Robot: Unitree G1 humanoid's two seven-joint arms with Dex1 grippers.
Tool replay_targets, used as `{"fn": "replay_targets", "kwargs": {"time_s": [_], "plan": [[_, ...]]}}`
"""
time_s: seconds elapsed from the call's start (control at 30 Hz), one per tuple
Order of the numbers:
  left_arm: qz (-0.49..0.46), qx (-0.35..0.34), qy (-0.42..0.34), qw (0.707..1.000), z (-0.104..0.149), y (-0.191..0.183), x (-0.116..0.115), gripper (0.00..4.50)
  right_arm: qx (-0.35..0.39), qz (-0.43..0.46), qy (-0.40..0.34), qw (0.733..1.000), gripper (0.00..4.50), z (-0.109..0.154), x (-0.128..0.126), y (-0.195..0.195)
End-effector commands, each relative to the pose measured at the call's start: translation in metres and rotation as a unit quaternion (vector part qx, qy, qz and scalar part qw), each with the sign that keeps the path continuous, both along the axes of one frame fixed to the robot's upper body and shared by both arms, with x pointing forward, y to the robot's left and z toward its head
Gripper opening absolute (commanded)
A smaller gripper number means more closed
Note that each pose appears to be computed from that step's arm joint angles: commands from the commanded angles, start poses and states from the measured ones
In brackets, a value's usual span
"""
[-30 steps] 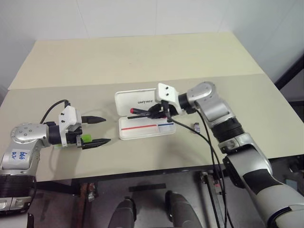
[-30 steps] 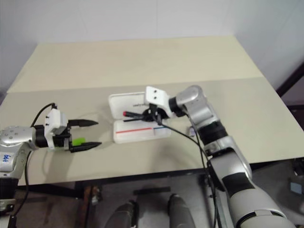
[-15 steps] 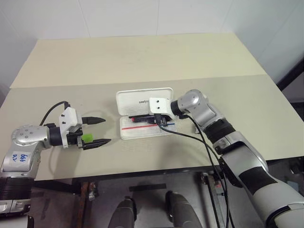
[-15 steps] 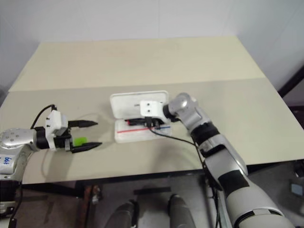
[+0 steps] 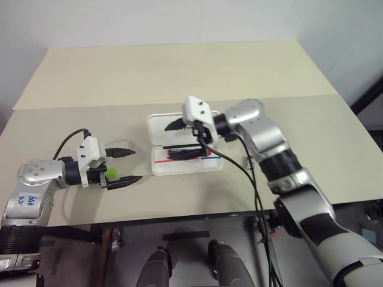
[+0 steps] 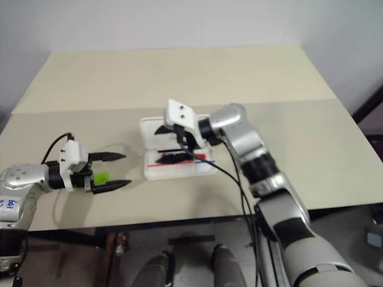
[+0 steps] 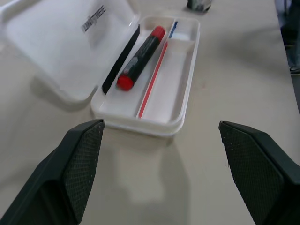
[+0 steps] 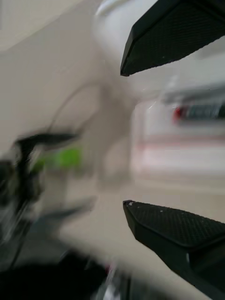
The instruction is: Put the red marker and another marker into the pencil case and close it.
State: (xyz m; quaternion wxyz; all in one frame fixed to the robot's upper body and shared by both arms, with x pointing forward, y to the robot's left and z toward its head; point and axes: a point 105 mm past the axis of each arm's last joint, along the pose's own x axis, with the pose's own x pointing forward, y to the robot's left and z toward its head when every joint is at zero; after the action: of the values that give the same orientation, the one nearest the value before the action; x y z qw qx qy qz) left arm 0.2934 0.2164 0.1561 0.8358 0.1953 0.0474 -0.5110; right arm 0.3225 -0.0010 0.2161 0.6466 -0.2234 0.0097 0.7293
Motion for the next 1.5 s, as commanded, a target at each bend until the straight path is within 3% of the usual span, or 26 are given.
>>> {"fn": "replay_targets", "kwargs": {"time_s": [0.03, 0.27, 0.4, 0.67, 0.93, 1.13, 1.4, 1.5], "plan": [[0.013, -0.003, -0.019, 1.000, 0.005, 0.008, -0.003, 4.18, 0.019, 0.062, 0.020, 0.998, 4.46, 0.005, -0.038, -0.018], [0.072, 0.008, -0.029, 0.997, 0.001, 0.043, -0.009, 4.18, 0.018, -0.001, 0.035, 0.999, 4.46, -0.012, -0.056, -0.063], [0.104, 0.019, -0.034, 0.994, 0.001, 0.071, -0.011, 4.18, 0.018, -0.073, 0.011, 0.997, 4.46, -0.017, -0.051, -0.098], [0.126, 0.054, 0.009, 0.991, -0.010, 0.110, -0.011, 4.18, 0.017, -0.120, -0.004, 0.993, 4.46, -0.024, -0.052, -0.129], [0.134, 0.065, 0.044, 0.988, -0.017, 0.125, 0.004, 4.18, 0.026, -0.153, -0.017, 0.988, 4.46, -0.021, -0.046, -0.144], [0.104, 0.102, 0.110, 0.983, -0.045, 0.122, 0.002, 4.18, 0.038, -0.157, -0.030, 0.986, 4.46, -0.011, -0.046, -0.140], [0.122, 0.127, 0.102, 0.979, -0.051, 0.121, 0.016, 4.18, 0.054, -0.149, -0.047, 0.986, 4.46, 0.002, -0.048, -0.130], [0.119, 0.115, 0.090, 0.982, -0.051, 0.117, 0.020, 3.60, 0.057, -0.150, -0.050, 0.986, 4.50, 0.004, -0.048, -0.129]]}}
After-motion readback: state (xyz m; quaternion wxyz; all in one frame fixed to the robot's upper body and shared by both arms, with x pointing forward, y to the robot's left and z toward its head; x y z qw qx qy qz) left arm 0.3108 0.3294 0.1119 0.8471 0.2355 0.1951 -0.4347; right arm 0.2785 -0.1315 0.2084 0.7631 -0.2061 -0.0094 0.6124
